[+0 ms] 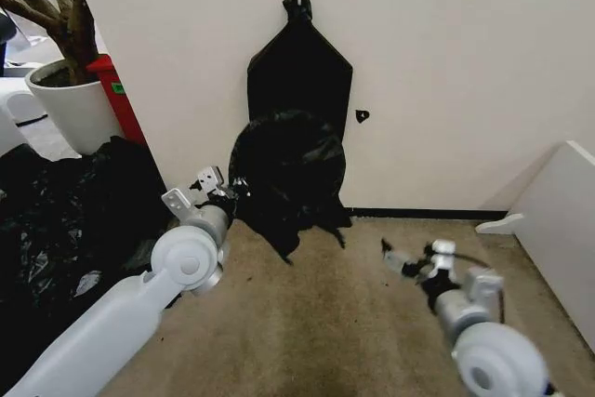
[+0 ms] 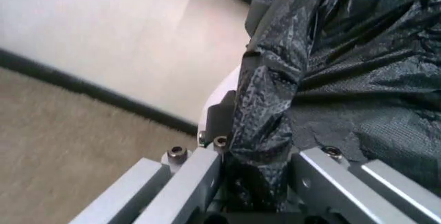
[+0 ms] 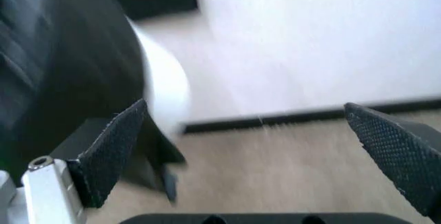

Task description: Place the garbage bag over the trash bin.

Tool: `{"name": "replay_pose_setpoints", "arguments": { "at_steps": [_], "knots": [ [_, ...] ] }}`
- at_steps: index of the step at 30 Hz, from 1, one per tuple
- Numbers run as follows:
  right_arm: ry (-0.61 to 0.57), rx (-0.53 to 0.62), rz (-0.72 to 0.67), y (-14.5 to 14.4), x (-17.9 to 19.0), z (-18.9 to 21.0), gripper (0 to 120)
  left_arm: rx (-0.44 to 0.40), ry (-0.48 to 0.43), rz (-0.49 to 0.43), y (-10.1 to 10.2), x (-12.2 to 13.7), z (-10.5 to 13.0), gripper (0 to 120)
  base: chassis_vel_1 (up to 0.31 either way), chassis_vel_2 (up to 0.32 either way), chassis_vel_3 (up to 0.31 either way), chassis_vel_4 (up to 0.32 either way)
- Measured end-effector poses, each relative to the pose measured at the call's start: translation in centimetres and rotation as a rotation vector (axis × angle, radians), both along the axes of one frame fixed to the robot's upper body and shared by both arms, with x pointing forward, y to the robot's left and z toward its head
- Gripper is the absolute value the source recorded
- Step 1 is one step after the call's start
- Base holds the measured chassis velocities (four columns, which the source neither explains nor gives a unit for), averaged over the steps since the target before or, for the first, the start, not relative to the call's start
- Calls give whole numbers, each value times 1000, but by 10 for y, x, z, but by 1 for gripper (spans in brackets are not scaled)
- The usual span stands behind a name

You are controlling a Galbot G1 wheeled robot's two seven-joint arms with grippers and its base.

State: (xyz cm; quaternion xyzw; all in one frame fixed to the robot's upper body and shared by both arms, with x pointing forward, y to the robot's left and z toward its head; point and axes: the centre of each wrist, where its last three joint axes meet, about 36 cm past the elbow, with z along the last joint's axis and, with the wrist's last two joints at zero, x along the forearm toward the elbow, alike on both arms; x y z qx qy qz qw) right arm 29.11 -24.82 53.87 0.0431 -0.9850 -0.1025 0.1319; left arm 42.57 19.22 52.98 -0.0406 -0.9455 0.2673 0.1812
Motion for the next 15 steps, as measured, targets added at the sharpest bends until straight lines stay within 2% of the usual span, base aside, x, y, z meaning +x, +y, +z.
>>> {"name": "replay_pose_setpoints", "arguments": {
  "at_steps": [4,7,15],
  "knots": [
    [-38,26,53,-1,-4,29,100,23,71,-30,-5,-2,-1,0,0,0,0,0],
    [-35,39,129,-2,0,44,100,41,161,-75,-10,-2,1,0,0,0,0,0],
    [-15,28,280,-1,10,61,100,131,265,-133,-19,-1,6,0,0,0,0,0]
  ]
}}
